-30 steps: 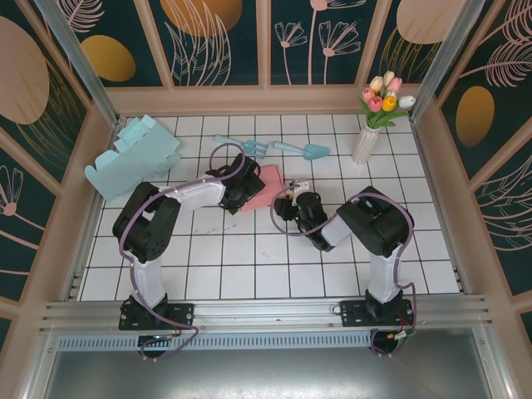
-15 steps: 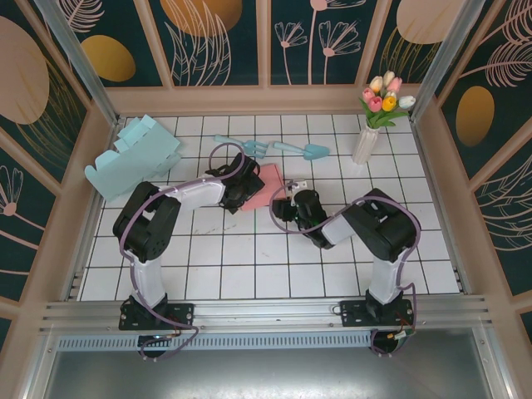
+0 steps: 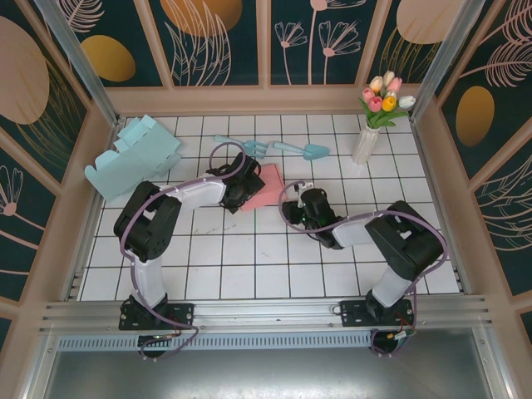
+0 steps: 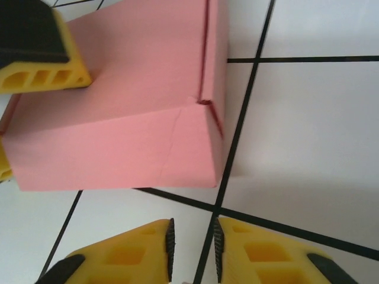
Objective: Fold the paper box
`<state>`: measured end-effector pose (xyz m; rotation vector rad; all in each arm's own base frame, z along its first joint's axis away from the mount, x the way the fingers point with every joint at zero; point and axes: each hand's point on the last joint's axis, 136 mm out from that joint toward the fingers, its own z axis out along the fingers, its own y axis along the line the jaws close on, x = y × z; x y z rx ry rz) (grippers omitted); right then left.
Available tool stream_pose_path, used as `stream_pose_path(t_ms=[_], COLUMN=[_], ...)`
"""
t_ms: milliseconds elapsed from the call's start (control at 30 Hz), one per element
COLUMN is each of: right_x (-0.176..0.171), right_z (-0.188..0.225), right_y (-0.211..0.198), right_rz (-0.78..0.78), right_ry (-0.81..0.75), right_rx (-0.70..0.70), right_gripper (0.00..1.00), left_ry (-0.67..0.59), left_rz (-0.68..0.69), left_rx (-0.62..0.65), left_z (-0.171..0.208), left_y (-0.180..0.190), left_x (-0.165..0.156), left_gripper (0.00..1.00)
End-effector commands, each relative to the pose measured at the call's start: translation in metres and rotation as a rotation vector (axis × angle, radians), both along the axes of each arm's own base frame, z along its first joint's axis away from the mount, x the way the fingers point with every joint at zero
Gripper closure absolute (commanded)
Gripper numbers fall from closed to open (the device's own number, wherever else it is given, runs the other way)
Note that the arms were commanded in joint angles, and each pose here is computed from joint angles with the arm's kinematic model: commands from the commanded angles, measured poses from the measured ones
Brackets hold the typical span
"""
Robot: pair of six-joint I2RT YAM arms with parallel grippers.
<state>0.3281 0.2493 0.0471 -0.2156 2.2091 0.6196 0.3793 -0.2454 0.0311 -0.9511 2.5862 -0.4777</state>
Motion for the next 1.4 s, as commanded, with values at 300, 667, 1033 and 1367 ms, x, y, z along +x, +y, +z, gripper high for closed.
stream_pose_path(t_ms=[300,667,1033,1367], right_x=[0.043,0.053,0.038,0.022], right_z=[-0.014,-0.016,0.008,0.02], right_y=[0.022,0.033,0.004,-0.006], right_rz=[-0.015,-0.012,-0.029,-0.019], right_ry=[0.044,0.074,0.108,0.159], right_rx=[0.099,0.165,0.114,0.182], right_gripper=[0.8,0.79,0.76,0.88], left_ry=[0.235,0.225,0.09,-0.165], left_rz=[-0.005,-0.025,0.006,-0.112], left_rx=[0.156,0.117,0.032,0.002], left_z=[-0.059,-0.052,0.011,0.076], left_y=[0.039,0.032,0.028,0.013], left_x=[-0.052,-0.051,-0.04,-0.005], left_gripper=[0.11,0.11,0.07,0.07])
